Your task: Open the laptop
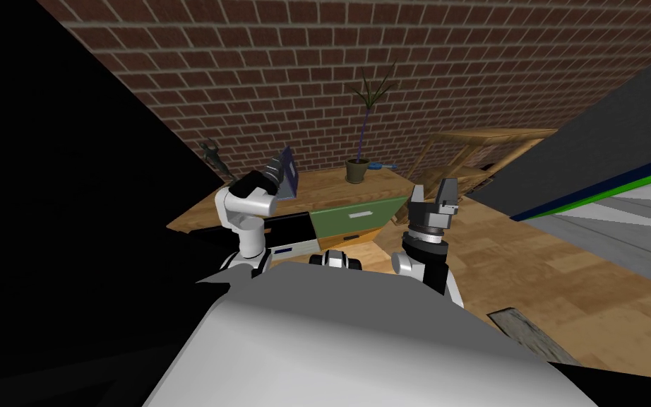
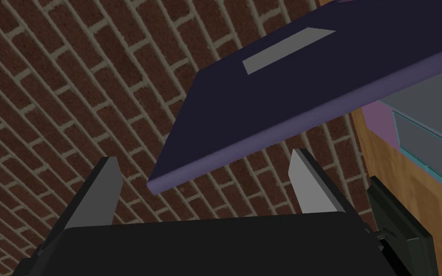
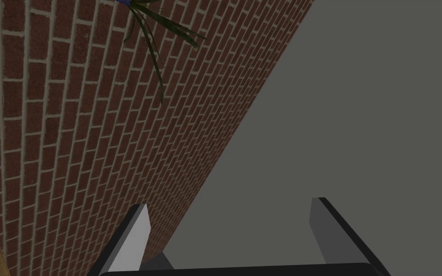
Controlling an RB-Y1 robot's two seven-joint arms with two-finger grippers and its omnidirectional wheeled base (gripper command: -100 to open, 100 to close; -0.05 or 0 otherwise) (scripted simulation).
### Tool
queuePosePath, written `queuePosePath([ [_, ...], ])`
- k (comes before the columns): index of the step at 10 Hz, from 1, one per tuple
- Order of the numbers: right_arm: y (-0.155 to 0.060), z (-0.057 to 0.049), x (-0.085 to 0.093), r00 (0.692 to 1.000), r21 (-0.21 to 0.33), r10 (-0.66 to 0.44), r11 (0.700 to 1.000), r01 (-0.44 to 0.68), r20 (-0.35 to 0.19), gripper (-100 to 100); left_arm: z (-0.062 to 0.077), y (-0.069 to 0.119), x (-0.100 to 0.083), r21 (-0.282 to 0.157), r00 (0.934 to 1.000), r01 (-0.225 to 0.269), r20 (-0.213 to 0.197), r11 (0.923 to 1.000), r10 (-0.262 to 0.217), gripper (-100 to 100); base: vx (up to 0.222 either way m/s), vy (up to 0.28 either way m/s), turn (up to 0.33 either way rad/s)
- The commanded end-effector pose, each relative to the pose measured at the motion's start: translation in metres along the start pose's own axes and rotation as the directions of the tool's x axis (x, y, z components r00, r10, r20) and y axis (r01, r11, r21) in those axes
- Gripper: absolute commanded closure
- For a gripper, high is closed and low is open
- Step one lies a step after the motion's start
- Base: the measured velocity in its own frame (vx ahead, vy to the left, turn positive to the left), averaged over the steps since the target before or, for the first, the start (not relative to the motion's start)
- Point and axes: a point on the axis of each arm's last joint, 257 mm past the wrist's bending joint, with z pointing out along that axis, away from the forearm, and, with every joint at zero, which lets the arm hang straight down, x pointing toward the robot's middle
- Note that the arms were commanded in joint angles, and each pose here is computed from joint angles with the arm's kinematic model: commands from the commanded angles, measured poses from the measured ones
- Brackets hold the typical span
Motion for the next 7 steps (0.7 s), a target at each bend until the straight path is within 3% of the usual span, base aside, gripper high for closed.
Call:
queuePosePath([
  [1, 0.000, 0.000, 0.000, 1.000, 0.000, 0.000, 1.000, 0.000, 0.000, 0, -0.003, 0.003, -0.016, -0.036, 0.9991, -0.029, 0.031, 0.9989, 0.030, -100, 0.022, -0.044, 0.011],
  [5, 0.000, 0.000, 0.000, 1.000, 0.000, 0.000, 1.000, 0.000, 0.000, 0, -0.006, 0.005, -0.035, -0.075, 0.9957, -0.059, 0.066, 0.9954, 0.064, -100, 0.018, -0.044, 0.007],
  [7, 0.000, 0.000, 0.000, 1.000, 0.000, 0.000, 1.000, 0.000, 0.000, 0, -0.007, 0.001, -0.037, -0.074, 0.9958, -0.058, 0.067, 0.9956, 0.063, -100, 0.047, 0.006, -0.015],
])
